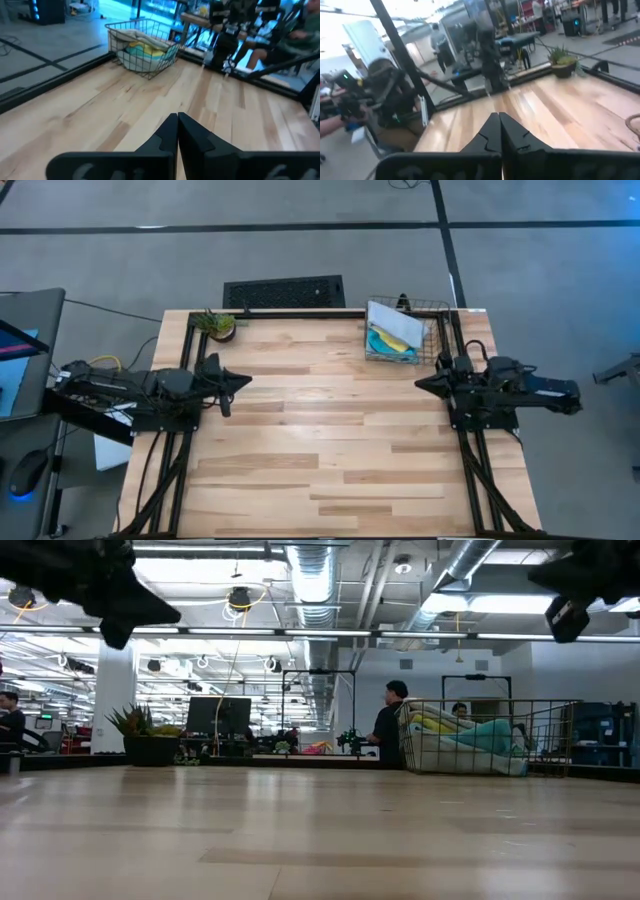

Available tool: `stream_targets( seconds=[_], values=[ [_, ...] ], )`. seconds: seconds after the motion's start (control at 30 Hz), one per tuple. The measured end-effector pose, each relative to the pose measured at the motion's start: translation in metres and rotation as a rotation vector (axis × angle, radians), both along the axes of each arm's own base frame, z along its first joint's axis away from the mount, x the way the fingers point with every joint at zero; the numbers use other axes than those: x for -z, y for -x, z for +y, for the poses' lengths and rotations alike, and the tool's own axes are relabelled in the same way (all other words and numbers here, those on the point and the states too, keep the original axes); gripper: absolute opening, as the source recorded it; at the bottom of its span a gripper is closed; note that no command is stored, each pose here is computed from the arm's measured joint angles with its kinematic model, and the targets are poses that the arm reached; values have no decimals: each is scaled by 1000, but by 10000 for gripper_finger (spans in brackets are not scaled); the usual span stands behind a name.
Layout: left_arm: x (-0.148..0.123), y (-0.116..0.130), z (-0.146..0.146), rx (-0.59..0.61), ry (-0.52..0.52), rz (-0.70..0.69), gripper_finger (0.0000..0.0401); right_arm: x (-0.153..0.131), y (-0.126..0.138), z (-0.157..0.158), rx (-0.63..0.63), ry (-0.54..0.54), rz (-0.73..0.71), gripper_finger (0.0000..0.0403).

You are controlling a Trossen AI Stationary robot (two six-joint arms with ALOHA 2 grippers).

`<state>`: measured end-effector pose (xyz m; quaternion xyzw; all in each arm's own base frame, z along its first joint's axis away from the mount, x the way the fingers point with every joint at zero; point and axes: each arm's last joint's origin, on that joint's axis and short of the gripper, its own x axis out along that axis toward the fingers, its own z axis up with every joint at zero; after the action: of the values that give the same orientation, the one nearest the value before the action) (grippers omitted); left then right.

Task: Fold microfiber towels
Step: Return to Home Position

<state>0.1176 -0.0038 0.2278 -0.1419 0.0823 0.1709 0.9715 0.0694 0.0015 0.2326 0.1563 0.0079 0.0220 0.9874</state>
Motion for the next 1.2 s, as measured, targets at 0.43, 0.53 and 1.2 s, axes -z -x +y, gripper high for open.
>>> stream_targets(
  seconds=[0.43,0.53,1.2],
  values=[
    [51,25,3,1,10,-155,0,36,-19,0,7,-30,-27,7],
    [49,26,3,20,-19,-195,0,45,-22,0,7,-35,-35,7],
    [53,26,3,34,-111,-143,0,66,-28,-1,33,-43,-19,31]
  ],
)
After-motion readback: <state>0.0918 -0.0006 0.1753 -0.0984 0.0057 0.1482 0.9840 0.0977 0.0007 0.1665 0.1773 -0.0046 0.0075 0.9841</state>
